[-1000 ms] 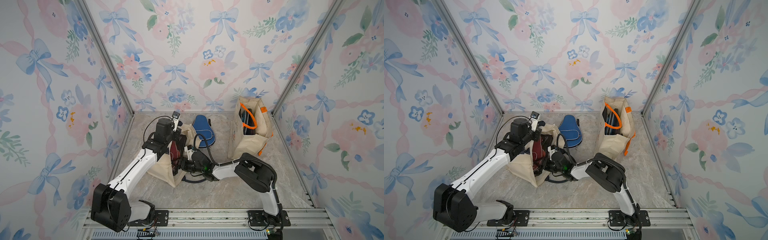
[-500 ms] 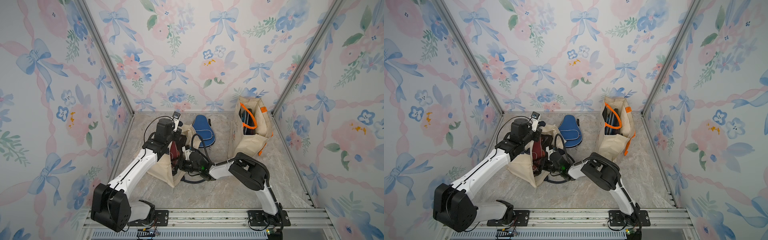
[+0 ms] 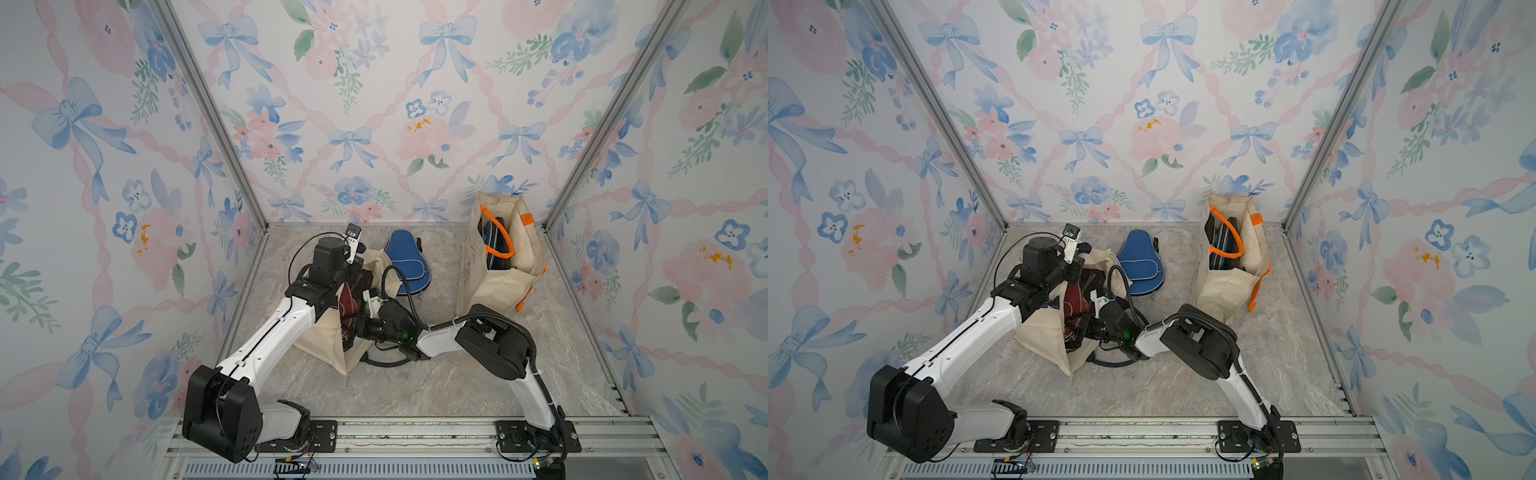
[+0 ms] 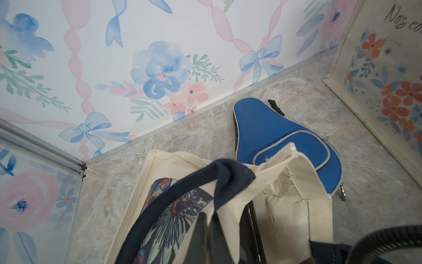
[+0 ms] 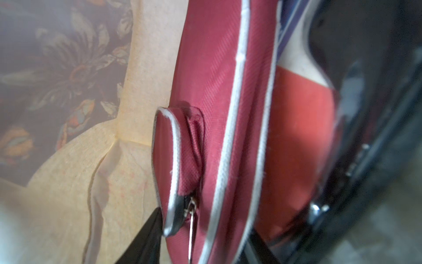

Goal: Remove the ping pong set from the canvas bag
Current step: Pick up the ping pong set from the canvas bag.

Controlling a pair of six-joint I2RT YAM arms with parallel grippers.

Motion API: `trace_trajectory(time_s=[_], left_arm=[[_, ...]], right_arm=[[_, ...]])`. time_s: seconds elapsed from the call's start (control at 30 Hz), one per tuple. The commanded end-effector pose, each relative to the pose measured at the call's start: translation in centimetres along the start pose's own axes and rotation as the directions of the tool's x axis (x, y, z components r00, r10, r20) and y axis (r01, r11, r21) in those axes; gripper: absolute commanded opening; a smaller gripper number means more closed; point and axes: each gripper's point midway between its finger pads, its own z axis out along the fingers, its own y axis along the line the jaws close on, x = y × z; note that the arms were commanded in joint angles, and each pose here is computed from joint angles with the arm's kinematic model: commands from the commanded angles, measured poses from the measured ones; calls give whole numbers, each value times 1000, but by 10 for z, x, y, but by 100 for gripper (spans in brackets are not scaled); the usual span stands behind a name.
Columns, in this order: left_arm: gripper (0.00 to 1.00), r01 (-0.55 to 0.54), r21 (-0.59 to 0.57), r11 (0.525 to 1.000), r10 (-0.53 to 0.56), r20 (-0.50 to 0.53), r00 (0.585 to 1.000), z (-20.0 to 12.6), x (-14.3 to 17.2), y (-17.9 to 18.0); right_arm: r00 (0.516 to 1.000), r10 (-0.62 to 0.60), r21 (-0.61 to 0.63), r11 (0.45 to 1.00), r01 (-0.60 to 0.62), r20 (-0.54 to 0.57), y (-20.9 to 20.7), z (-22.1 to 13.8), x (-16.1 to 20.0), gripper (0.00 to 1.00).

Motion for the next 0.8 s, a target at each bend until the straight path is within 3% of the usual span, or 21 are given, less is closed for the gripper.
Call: trace_trajectory(time_s=[0.0,0.27,0.53,0.77], left_arm=[[0,-3,7,1000,2,43,999,-1,-15,-3],[0,-6,11,1000,5,35,999,1,-13,-5],[0,-8,11,1000,8,35,999,1,-13,-5],[0,-11,9,1000,10,33,999,0,-13,-6]], right_arm=[[998,-41,-103,994,46,45,21,14,-10,47],[980,-103,-153,980,130,172,48,5,-37,44],[963,-171,-160,965,206,208,75,-16,-32,39],[985,-95,-110,988,111,145,54,8,-30,43]])
